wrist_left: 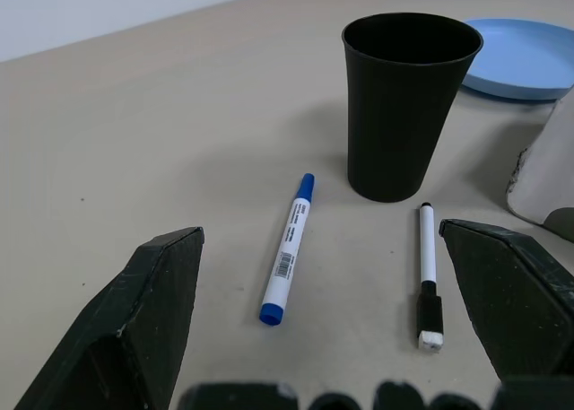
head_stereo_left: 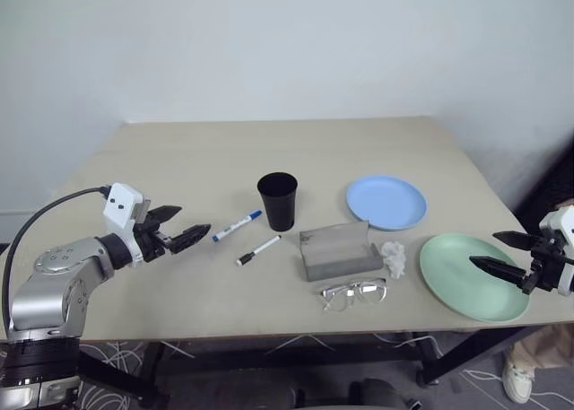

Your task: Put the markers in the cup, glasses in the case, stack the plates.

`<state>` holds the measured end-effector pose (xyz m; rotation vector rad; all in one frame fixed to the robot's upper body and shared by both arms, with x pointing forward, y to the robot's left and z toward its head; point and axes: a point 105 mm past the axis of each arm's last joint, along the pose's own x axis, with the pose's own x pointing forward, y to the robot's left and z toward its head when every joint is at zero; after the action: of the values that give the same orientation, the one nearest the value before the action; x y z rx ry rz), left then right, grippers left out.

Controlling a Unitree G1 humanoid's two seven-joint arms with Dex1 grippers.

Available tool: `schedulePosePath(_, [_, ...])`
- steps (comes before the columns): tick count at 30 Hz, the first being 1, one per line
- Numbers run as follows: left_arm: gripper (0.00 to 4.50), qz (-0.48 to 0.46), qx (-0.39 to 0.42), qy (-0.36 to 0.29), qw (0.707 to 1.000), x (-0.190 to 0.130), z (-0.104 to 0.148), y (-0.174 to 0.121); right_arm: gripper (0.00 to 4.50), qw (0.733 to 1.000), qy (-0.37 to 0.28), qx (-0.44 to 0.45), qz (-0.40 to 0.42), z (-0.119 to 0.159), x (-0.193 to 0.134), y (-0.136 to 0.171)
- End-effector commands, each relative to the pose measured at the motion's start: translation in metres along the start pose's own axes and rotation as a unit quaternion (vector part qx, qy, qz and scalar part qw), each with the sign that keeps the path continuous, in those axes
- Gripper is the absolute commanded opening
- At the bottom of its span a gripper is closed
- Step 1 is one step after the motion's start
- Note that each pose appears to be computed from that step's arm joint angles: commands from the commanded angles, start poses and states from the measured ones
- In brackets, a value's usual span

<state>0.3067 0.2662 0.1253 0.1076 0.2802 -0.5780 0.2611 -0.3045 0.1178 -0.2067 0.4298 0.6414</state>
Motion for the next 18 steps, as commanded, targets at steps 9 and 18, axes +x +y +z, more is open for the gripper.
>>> schedulePosePath(9, [4.47, 0.003, 0.019, -0.006, 1.0, -0.006, 0.008, -0.001, 4.5, 1.0, -0.014, -0.014, -0.012, 0.012, -0.008, -0.004])
schedulePosePath(18, [4.47, 0.01, 0.004, 0.002, 1.0, -0.017, -0.002, -0.011, 4.5, 0.999, 0.013, 0.006, -0.039, 0.004, -0.014, -0.027])
